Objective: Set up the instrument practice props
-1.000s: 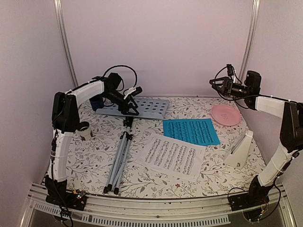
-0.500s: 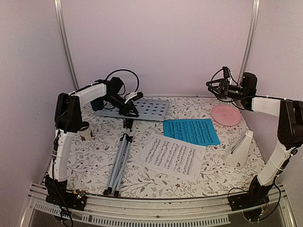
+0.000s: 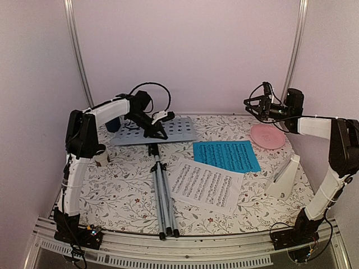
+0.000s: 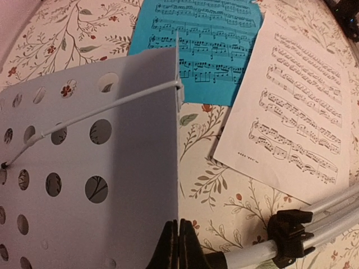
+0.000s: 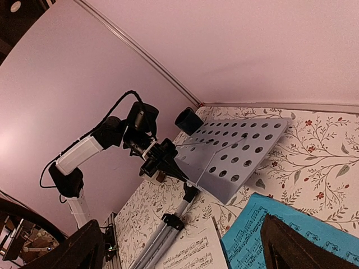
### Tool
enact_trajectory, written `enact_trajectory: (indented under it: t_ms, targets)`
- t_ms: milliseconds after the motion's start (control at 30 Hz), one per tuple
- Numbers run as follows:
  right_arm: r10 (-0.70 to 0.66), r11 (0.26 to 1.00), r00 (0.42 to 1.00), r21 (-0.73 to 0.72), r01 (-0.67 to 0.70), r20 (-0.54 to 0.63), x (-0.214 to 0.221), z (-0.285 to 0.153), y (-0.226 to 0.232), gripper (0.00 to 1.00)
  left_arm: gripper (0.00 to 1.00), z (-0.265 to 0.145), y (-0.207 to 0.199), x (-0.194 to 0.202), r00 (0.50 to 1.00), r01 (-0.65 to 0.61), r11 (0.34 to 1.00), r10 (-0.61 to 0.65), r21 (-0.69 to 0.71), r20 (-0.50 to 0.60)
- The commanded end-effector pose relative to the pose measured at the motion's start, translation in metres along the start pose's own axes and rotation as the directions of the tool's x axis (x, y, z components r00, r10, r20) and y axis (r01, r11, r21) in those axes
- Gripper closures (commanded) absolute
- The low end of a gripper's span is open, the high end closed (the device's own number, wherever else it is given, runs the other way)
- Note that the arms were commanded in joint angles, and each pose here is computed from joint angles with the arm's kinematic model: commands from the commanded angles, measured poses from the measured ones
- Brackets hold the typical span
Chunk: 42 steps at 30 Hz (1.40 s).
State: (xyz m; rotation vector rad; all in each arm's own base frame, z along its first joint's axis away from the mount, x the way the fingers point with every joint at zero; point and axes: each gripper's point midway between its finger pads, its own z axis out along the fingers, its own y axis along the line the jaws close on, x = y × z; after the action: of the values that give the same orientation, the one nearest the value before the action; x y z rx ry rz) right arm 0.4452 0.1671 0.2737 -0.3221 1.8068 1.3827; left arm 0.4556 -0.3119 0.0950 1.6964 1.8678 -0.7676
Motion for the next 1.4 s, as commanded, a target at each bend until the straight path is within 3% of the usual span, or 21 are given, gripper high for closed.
enact_trajectory:
  t_ms: [0, 133, 300, 467, 733, 933, 1133, 1233, 1367]
  targets:
    - [-0.012, 0.999, 1.000, -0.031, 0.012, -0.006, 0.004, -0.002, 0.015, 0.01, 1.00, -0.041, -0.012, -0.057, 0.992, -0.120, 0.987, 0.125, -0.105, 0.037]
    - [-0.018, 0.999, 1.000, -0.033, 0.018, -0.002, 0.008, -0.002, 0.024, 0.01, 1.00, -0.068, -0.015, -0.089, 0.975, -0.198, 0.962, 0.213, -0.191, 0.065]
    - [-0.013, 1.000, 1.000, -0.017, 0.013, 0.008, 0.015, -0.001, 0.030, 0.01, 1.00, -0.093, -0.020, -0.124, 0.942, -0.311, 0.893, 0.336, -0.324, 0.022]
    - [-0.018, 1.000, 0.999, -0.019, 0.019, 0.033, 0.024, -0.002, 0.041, 0.01, 1.00, -0.122, -0.032, -0.163, 0.883, -0.436, 0.763, 0.466, -0.478, -0.062]
    - [-0.079, 0.994, 0.993, -0.063, 0.085, 0.092, 0.032, -0.008, 0.059, 0.00, 1.00, -0.192, -0.086, -0.235, 0.739, -0.550, 0.492, 0.663, -0.675, -0.120]
    - [-0.144, 0.978, 0.983, -0.136, 0.159, 0.117, 0.039, -0.013, 0.072, 0.06, 1.00, -0.223, -0.130, -0.269, 0.616, -0.583, 0.289, 0.767, -0.759, -0.182]
    - [-0.187, 0.897, 0.969, -0.374, 0.235, 0.160, 0.052, -0.016, 0.103, 0.21, 1.00, -0.254, -0.185, -0.292, 0.482, -0.544, 0.136, 0.859, -0.828, -0.175]
    - [-0.111, 0.869, 0.987, -0.471, 0.151, 0.113, 0.056, -0.008, 0.115, 0.27, 1.00, -0.261, -0.210, -0.300, 0.419, -0.525, 0.083, 0.892, -0.847, -0.172]
    - [-0.061, 0.880, 0.997, -0.469, 0.072, 0.039, 0.061, 0.016, 0.128, 0.27, 1.00, -0.263, -0.228, -0.306, 0.379, -0.523, 0.018, 0.900, -0.852, -0.214]
